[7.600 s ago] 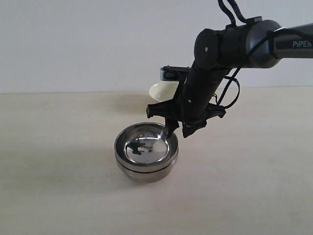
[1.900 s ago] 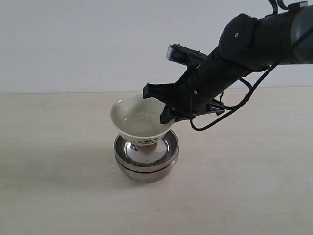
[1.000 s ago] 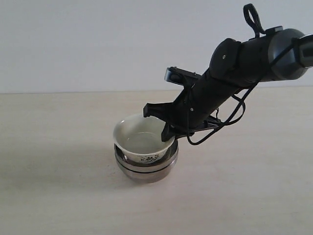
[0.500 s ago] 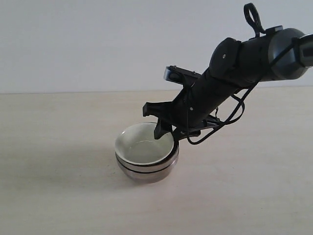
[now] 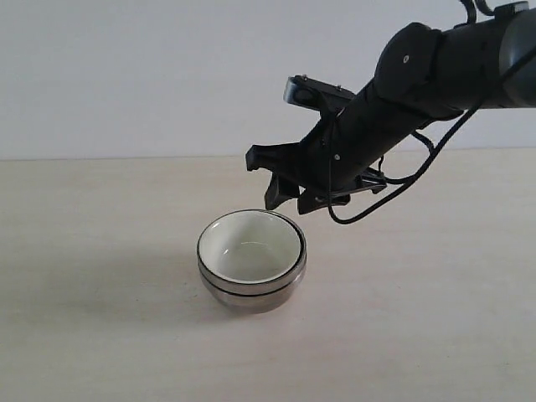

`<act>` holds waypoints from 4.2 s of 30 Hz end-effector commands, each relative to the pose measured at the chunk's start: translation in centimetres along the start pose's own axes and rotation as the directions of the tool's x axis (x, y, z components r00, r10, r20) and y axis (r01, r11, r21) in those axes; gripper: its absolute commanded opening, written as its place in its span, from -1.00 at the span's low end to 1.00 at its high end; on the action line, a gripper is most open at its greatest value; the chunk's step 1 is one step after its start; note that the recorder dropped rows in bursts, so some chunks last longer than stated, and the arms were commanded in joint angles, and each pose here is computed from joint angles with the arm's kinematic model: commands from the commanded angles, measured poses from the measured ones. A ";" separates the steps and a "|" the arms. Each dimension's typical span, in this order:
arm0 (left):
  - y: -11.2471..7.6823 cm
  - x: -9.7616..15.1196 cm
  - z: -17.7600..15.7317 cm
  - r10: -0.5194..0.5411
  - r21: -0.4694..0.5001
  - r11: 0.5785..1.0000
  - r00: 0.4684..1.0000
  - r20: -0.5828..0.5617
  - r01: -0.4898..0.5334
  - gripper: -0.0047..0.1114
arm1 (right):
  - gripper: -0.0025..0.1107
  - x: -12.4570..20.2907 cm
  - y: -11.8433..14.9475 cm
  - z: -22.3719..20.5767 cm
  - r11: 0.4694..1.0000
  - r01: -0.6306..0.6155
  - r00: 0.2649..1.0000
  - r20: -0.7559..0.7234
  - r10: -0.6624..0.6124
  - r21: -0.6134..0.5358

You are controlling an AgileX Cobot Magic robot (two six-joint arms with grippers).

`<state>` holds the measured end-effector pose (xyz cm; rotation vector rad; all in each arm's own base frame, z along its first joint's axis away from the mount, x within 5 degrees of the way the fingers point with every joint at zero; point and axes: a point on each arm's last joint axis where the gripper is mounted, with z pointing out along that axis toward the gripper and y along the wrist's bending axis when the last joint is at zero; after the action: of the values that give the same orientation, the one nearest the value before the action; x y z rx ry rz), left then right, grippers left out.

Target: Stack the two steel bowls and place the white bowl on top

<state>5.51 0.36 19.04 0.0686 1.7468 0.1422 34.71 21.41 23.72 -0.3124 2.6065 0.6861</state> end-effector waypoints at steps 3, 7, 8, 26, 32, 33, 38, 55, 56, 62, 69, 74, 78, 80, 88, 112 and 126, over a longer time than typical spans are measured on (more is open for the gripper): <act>0.0 0.0 0.0 -0.017 -0.001 1.000 1.000 0.008 0.017 -0.85 | -0.19 0.0 0.0 -2.0 0.995 0.067 0.998 -0.007 -0.067 0.070; 0.0 0.0 0.0 -0.017 -0.001 1.000 1.000 0.008 0.017 -0.85 | -0.41 0.1 -0.5 -3.2 0.986 0.062 0.998 -0.004 -0.062 0.155; 0.0 0.0 0.0 -0.017 -0.001 1.000 1.000 0.008 0.017 -0.85 | -0.56 0.2 -0.5 -3.4 0.986 0.059 0.998 0.003 -0.060 0.154; 0.0 0.0 0.0 -0.017 -0.001 1.000 1.000 0.008 0.017 -0.85 | -0.96 14.3 -3.6 -13.0 0.995 -0.019 0.888 0.460 -0.028 0.097; 0.0 0.0 0.0 -0.017 -0.001 1.000 1.000 0.008 0.017 -0.85 | -0.96 21.2 -5.6 -15.0 0.999 -0.046 0.805 0.593 0.024 0.022; 0.0 0.0 0.0 -0.017 -0.001 1.000 1.000 0.008 0.017 -0.85 | -0.96 22.0 -5.8 -15.2 0.998 -0.058 0.796 0.604 0.044 0.004; 0.0 0.0 0.0 -0.017 -0.001 1.000 1.000 0.008 0.017 -0.85 | -0.96 25.1 -6.4 -15.9 0.988 -0.139 0.804 0.574 0.155 -0.071; 0.0 0.0 0.0 -0.017 -0.001 1.000 1.000 0.008 0.017 -0.85 | -0.96 27.3 -6.1 -16.5 0.921 -0.324 0.805 0.449 0.388 -0.214; 0.0 0.0 0.0 -0.017 -0.001 1.000 1.000 0.008 0.017 -0.85 | -0.96 27.3 -6.1 -16.5 0.921 -0.324 0.805 0.449 0.388 -0.214; 0.0 0.0 0.0 -0.017 -0.001 1.000 1.000 0.008 0.017 -0.85 | -0.96 27.2 -6.2 -16.6 0.929 -0.309 0.807 0.462 0.369 -0.202; 0.0 0.0 0.0 -0.017 -0.001 1.000 1.000 0.008 0.017 -0.85 | -0.96 27.3 -6.4 -16.7 0.947 -0.276 0.815 0.483 0.322 -0.166; 0.0 0.0 0.0 -0.017 -0.001 1.000 1.000 0.008 0.017 -0.85 | -0.96 27.9 -7.1 -18.1 0.984 -0.165 0.755 0.635 0.165 -0.059; 0.0 0.0 0.0 -0.017 -0.001 1.000 1.000 0.008 0.017 -0.85 | -0.96 28.8 -8.3 -17.6 0.993 -0.114 0.642 0.764 0.063 0.013; 0.0 0.0 0.0 -0.017 -0.001 1.000 1.000 0.008 0.017 -0.85 | -0.96 29.1 -9.1 -17.1 0.994 -0.102 0.547 0.837 0.024 0.038; 0.0 0.0 0.0 -0.017 -0.001 1.000 1.000 0.008 0.017 -0.85 | -0.96 29.3 -9.3 -17.4 0.945 0.058 0.501 0.809 -0.306 0.322; 0.0 0.0 0.0 -0.017 -0.001 1.000 1.000 0.008 0.017 -0.85 | -0.96 30.7 -10.6 -16.3 0.875 0.059 0.667 0.633 -0.393 0.481; 0.0 0.0 0.0 -0.017 -0.001 1.000 1.000 0.008 0.017 -0.85 | -0.96 30.7 -10.6 -16.3 0.875 0.059 0.667 0.633 -0.393 0.481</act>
<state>5.51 0.36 19.04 0.0686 1.7468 0.1422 5.29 0.87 18.09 -0.1735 1.8353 0.0894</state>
